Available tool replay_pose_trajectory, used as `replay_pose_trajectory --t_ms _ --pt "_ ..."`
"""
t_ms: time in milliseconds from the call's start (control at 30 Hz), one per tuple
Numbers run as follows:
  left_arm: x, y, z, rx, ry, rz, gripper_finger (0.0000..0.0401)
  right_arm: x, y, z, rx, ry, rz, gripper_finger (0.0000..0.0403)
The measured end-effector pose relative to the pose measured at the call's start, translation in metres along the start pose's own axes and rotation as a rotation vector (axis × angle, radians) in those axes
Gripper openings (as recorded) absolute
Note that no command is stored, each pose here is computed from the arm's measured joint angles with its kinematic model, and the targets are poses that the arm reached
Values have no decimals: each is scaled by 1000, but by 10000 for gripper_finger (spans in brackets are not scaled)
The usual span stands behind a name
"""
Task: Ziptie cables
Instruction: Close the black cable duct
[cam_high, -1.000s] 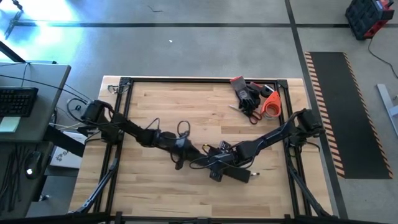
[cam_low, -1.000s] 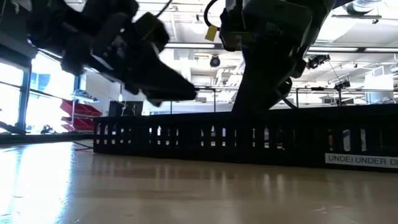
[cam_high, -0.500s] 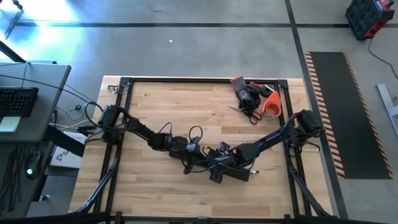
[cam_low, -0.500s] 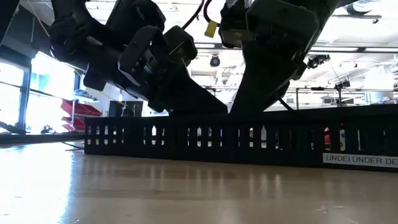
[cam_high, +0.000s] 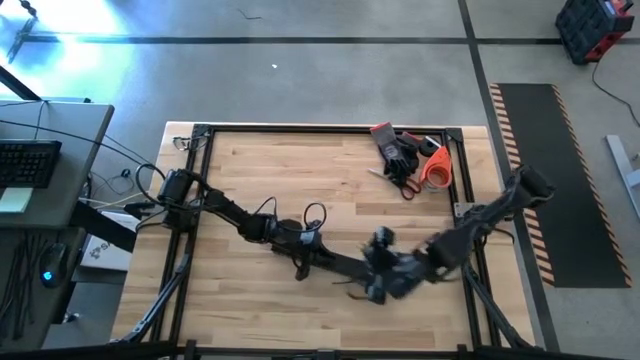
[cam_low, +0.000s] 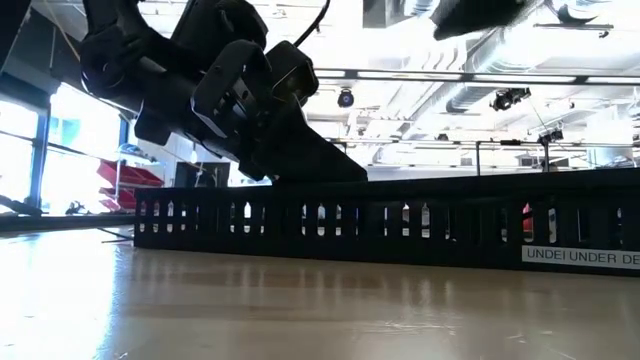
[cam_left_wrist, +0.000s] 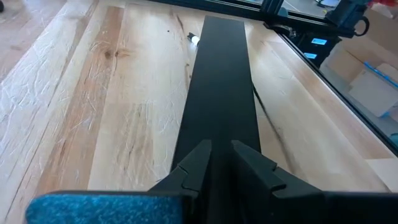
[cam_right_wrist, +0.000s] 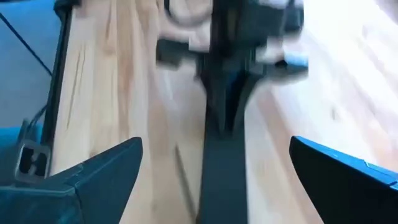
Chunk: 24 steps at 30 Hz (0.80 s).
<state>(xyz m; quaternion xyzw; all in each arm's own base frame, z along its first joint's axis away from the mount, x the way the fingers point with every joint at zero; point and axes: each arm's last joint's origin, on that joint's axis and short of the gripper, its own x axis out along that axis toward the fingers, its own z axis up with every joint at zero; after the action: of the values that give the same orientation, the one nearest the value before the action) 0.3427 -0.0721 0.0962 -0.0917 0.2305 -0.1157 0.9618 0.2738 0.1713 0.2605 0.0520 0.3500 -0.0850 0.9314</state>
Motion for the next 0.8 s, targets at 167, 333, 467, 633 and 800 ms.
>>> replay_pose_trajectory --t_ms 167,333,467,633,800 --pt "0 -1 0 1 0 -1 44 -2 1 -44 146 91 -52 396" --pt "0 -2 0 3 -5 -3 44 25 -2 -81 176 135 -54 396" --pt "0 -2 0 3 -8 -4 44 46 -5 -100 176 154 -25 396" --pt "0 -3 1 6 -21 -9 44 62 -7 -113 142 223 -20 384" --pt "-1 -10 7 -40 -85 -138 44 68 -6 -117 113 248 -15 338"
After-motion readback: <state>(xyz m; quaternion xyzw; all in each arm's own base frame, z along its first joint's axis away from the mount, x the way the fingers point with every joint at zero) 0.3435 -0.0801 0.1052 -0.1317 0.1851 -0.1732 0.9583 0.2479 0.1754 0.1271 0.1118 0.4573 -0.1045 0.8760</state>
